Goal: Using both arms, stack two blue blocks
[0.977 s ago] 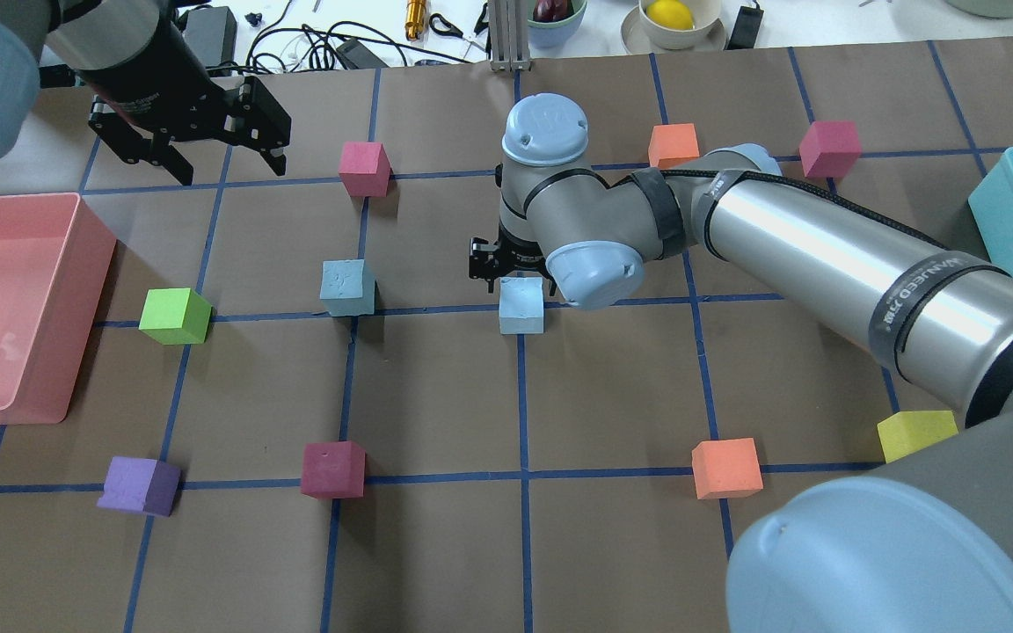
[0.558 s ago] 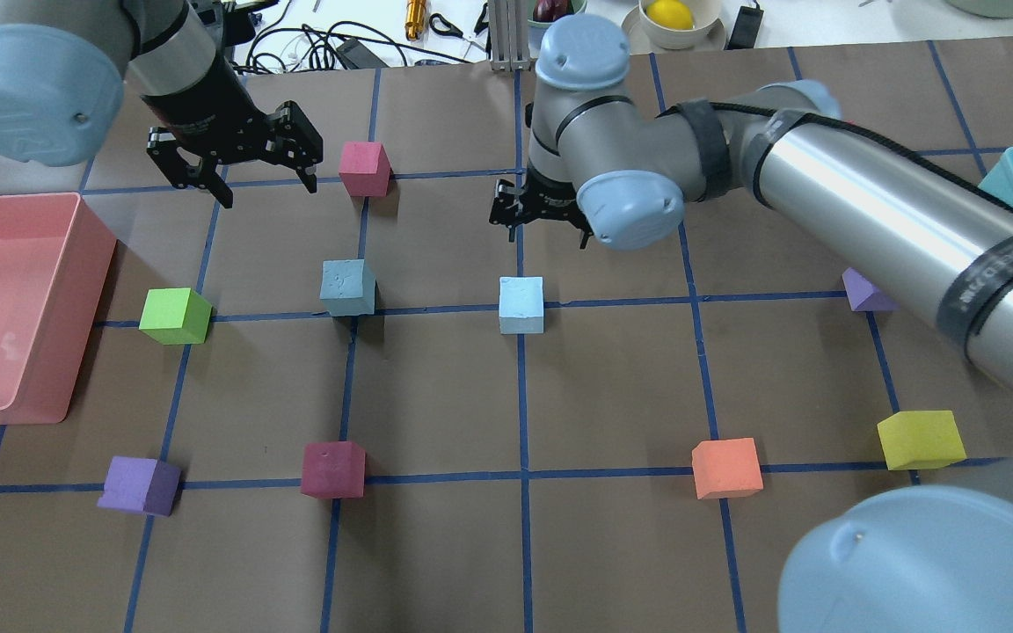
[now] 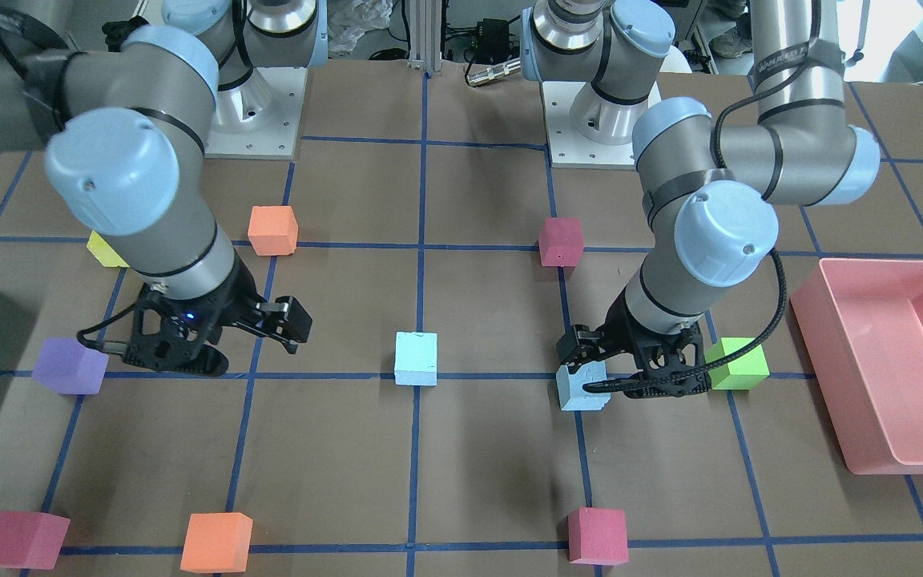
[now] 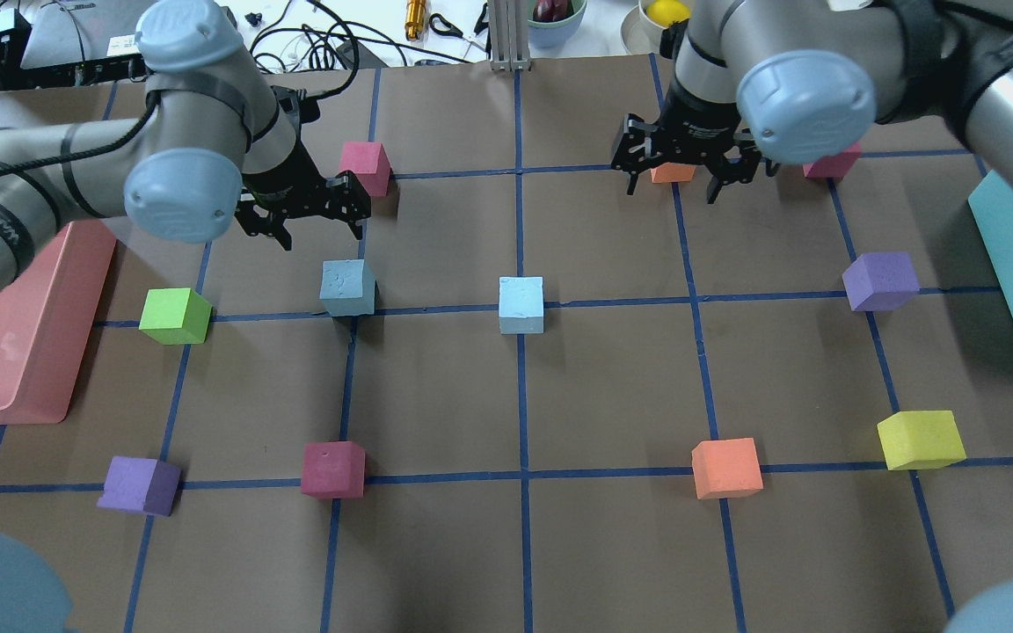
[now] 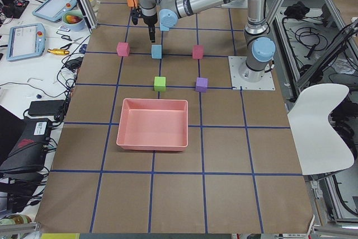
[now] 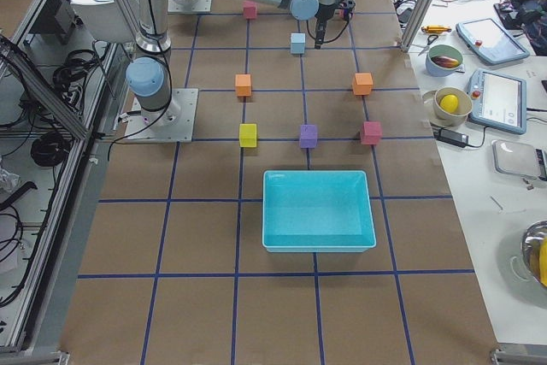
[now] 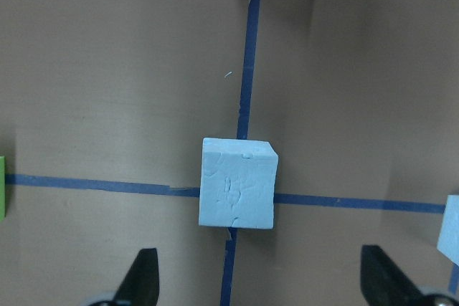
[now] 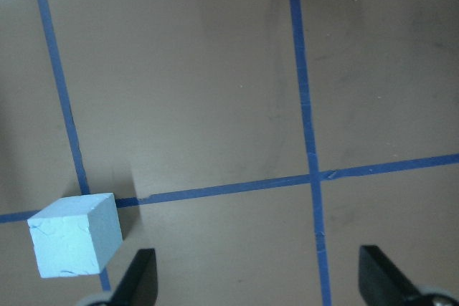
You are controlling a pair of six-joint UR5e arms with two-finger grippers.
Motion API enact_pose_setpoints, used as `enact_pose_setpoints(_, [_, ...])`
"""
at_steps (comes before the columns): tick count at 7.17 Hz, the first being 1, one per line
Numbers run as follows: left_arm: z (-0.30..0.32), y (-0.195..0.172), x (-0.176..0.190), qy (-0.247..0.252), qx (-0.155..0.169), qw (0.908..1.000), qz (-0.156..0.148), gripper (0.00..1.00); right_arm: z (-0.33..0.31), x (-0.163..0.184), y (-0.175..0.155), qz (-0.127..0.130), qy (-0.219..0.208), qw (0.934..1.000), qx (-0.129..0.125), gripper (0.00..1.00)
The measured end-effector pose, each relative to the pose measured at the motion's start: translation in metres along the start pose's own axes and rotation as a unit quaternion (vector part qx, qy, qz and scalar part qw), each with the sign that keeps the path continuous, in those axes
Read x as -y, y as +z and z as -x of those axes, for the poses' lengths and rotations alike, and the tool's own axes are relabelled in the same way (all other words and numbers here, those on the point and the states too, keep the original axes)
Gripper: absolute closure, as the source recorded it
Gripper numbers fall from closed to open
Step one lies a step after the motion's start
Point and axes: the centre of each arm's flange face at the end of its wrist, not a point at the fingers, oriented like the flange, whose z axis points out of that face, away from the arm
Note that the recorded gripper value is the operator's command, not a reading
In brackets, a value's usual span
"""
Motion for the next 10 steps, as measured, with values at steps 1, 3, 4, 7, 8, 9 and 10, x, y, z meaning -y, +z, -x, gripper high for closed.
enact_pose_setpoints(1, [0.002,0.028,-0.004,0.002,0.001,1.0000,0.006,0.00,-0.014,-0.019,-0.024,0.005,-0.003,0.9999,-0.008,0.00])
enact_pose_setpoints(3, [0.003,0.062,-0.011,0.002,0.002,0.9996,0.028,0.01,-0.025,-0.053,-0.066,-0.014,-0.002,0.9998,-0.014,0.00])
enact_pose_setpoints(4, [0.003,0.072,-0.012,0.002,0.002,0.9993,0.036,0.47,-0.027,-0.060,-0.073,-0.017,-0.002,0.9997,-0.016,0.00])
enact_pose_setpoints(7, [0.003,0.076,-0.006,0.002,0.003,0.9994,0.034,1.00,-0.033,-0.081,-0.075,0.005,-0.001,0.9998,-0.020,0.00])
enact_pose_setpoints(8, [0.000,0.069,-0.002,0.002,0.001,0.9997,0.026,1.00,-0.033,-0.084,-0.076,0.006,-0.002,0.9998,-0.020,0.00])
enact_pose_setpoints(9, [-0.012,0.052,0.003,0.005,-0.002,0.9999,0.012,1.00,-0.034,-0.086,-0.077,0.005,-0.002,0.9998,-0.019,0.00])
enact_pose_setpoints(10, [-0.043,0.027,0.003,0.008,-0.003,1.0000,0.000,1.00,-0.034,-0.086,-0.078,0.004,-0.003,0.9998,-0.018,0.00])
